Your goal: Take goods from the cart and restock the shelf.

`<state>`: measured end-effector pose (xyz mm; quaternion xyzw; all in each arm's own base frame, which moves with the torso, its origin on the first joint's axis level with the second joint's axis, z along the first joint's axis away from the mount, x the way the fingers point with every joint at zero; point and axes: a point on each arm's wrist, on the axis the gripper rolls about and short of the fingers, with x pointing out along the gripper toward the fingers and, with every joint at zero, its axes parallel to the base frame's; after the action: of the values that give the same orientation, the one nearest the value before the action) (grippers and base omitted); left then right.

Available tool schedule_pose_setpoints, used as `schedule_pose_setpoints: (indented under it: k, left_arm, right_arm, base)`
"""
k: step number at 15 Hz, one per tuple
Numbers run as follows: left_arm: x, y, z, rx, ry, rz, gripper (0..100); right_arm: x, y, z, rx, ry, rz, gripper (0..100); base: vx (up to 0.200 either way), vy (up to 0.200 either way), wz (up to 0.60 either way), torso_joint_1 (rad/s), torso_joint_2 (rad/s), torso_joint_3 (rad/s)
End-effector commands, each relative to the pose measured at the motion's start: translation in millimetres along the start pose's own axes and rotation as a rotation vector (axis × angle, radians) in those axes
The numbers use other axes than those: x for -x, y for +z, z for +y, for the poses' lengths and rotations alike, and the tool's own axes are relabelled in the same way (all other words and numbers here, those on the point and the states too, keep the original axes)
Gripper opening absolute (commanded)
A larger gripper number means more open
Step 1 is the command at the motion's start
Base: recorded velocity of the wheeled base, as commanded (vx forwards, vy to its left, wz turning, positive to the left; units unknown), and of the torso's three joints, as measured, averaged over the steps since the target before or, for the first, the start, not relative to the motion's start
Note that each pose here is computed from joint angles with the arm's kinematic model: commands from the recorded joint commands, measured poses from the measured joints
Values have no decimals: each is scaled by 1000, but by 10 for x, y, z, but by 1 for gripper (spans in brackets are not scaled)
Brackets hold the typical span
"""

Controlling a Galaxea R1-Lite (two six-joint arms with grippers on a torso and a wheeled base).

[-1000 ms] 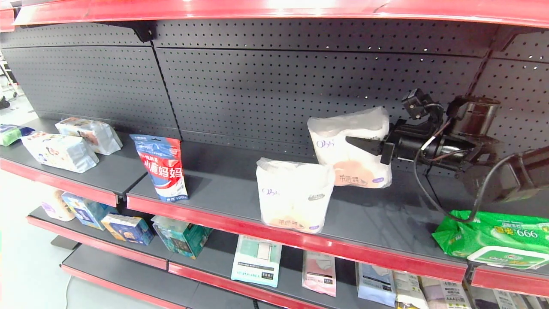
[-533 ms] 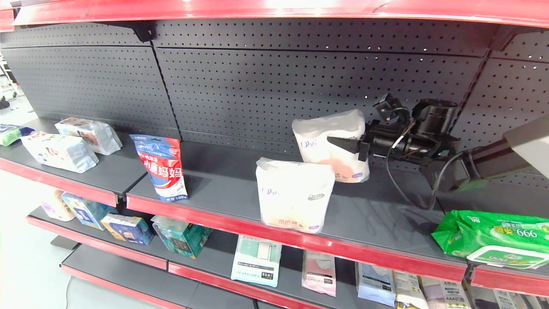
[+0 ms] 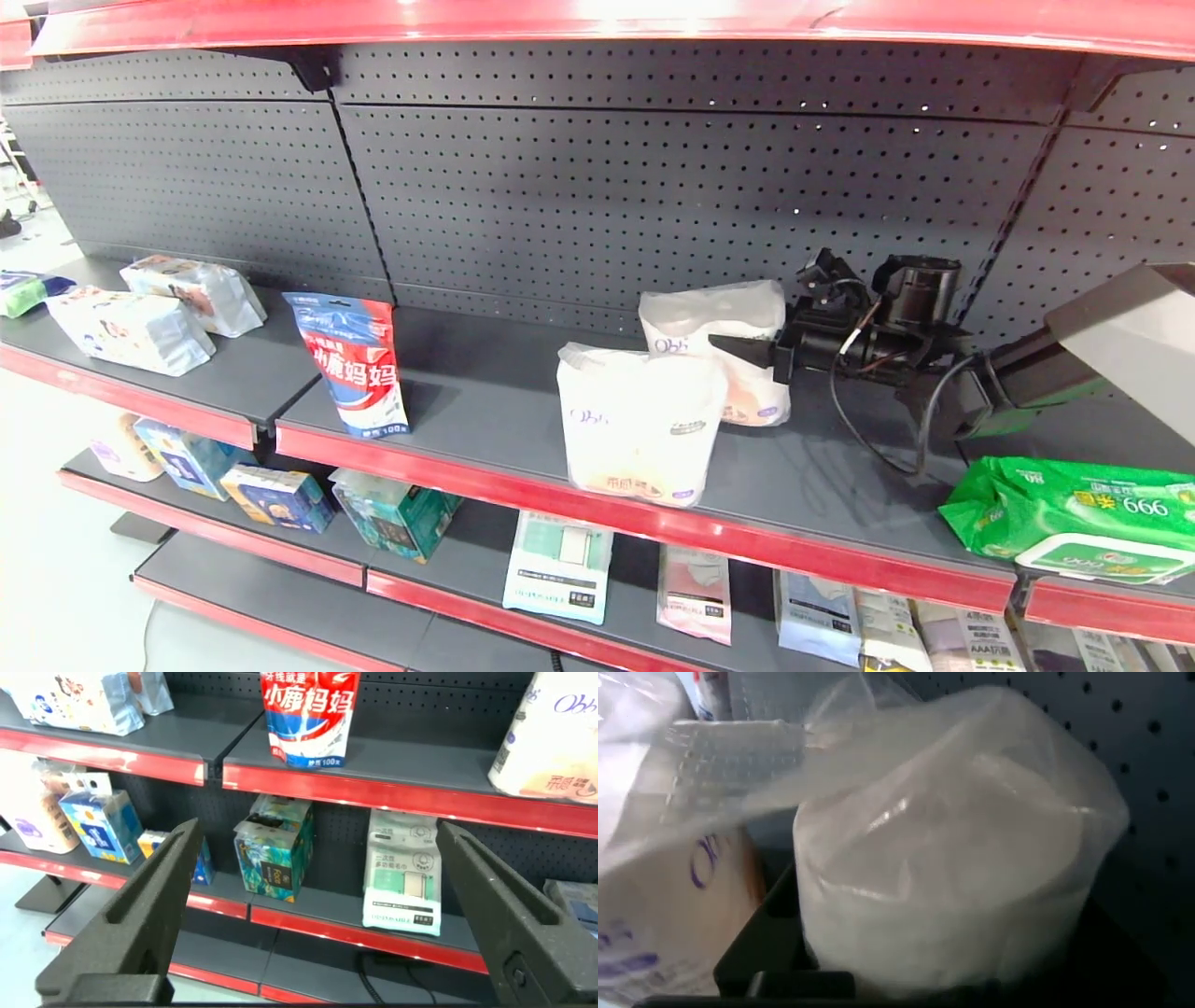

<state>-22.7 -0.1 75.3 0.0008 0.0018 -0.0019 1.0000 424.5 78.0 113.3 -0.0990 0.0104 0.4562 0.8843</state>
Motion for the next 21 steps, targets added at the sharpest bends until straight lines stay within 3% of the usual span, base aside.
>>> schedule_pose_setpoints:
  k: [1, 7, 13, 21]
  left_arm:
    - [0, 0, 0, 0, 1, -1, 100]
    - [0, 0, 0, 0, 1, -1, 100]
    - [0, 0, 0, 0, -1, -1, 100]
    - [0, 0, 0, 0, 1, -1, 100]
  right_arm:
    - [113, -72, -97, -12, -27, 15, 0]
    - [330, -236, -210, 34, -25, 37, 0]
    - [96, -214, -200, 58, 36, -2, 0]
    - [-55, -223, -50, 46, 74, 7, 0]
  base:
    - [0, 0, 0, 0, 0, 0]
    - [0, 0, 0, 0, 0, 0]
    - [0, 0, 0, 0, 0, 0]
    - [0, 0, 0, 0, 0, 0]
